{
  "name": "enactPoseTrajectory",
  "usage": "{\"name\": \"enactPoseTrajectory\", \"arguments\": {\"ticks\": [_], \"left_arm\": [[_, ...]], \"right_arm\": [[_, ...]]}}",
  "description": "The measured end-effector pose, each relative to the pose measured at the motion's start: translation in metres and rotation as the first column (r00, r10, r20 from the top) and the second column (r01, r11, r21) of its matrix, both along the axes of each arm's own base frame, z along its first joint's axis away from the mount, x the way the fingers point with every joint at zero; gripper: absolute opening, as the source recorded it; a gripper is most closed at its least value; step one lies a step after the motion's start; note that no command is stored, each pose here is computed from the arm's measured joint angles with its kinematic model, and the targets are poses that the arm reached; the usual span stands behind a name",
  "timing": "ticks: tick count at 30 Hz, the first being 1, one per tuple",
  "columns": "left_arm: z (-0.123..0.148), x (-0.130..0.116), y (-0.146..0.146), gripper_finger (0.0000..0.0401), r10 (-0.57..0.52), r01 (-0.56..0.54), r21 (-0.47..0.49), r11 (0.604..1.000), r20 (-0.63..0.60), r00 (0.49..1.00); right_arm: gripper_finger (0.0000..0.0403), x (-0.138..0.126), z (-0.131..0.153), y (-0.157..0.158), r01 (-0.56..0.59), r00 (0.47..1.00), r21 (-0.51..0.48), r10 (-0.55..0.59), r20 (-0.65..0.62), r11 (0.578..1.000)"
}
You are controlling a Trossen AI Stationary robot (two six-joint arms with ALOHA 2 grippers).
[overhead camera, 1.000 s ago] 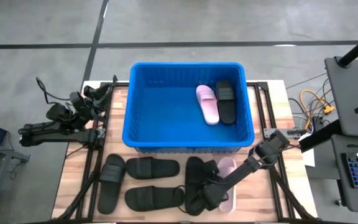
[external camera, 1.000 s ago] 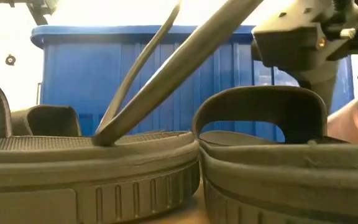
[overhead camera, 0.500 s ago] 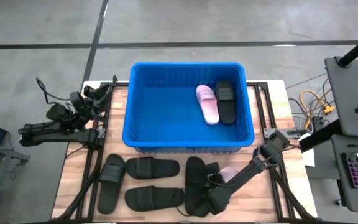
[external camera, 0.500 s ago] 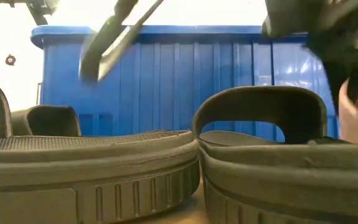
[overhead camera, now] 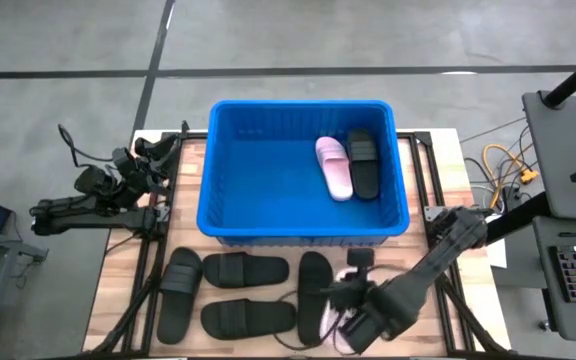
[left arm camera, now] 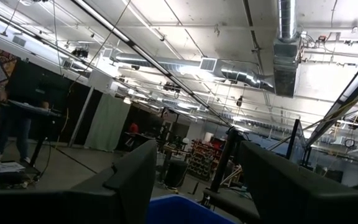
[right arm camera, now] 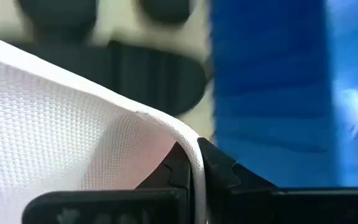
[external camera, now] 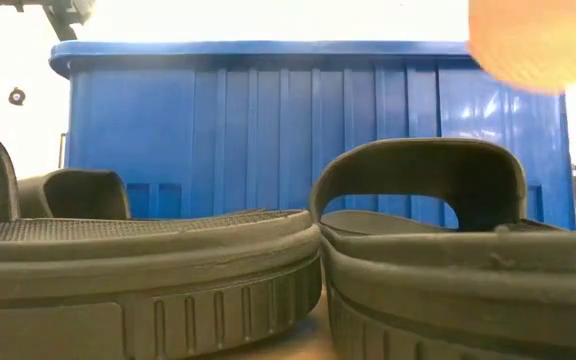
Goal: Pick and place slides into bin
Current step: Put the pink slide into the blue bin
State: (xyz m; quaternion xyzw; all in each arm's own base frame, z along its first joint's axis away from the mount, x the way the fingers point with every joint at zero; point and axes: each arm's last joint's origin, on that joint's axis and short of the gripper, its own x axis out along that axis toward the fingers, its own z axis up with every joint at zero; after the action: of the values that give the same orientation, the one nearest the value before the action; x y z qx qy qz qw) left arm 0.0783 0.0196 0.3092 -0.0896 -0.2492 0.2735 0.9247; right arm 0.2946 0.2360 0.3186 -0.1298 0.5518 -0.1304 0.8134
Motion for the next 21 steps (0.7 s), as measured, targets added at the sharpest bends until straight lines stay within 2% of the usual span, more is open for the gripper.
{"name": "enactPoseTrajectory", "arguments": {"ticks": [5, 8, 10, 15, 21], "left_arm": [[0.0, 0.0, 0.0, 0.0217, 0.0, 0.0, -0.001, 1.0, 0.001, 1.0], [0.0, 0.0, 0.0, 0.0217, 0.0, 0.0, -0.001, 1.0, 0.0, 1.0], [0.0, 0.0, 0.0, 0.0217, 0.0, 0.0, -0.001, 1.0, 0.001, 1.0], [0.0, 0.0, 0.0, 0.0217, 0.0, 0.0, 0.0, 1.0, 0.001, 1.0], [0.0, 0.0, 0.0, 0.0217, 0.0, 0.0, 0.0, 1.0, 0.0, 1.0]], "right_arm": [[0.0009, -0.009, 0.059, -0.022, 0.038, 0.961, 0.022, -0.043, 0.272, 0.999], [0.0009, -0.015, 0.09, -0.039, 0.044, 0.922, 0.042, -0.057, 0.383, 0.998], [0.0009, -0.018, 0.106, -0.05, 0.002, 0.909, 0.022, -0.011, 0.417, 1.0], [0.0009, -0.013, 0.129, -0.08, -0.089, 0.899, -0.104, 0.125, 0.42, 0.991], [0.0009, -0.001, 0.138, -0.136, -0.097, 0.933, -0.25, 0.176, 0.313, 0.963]]}}
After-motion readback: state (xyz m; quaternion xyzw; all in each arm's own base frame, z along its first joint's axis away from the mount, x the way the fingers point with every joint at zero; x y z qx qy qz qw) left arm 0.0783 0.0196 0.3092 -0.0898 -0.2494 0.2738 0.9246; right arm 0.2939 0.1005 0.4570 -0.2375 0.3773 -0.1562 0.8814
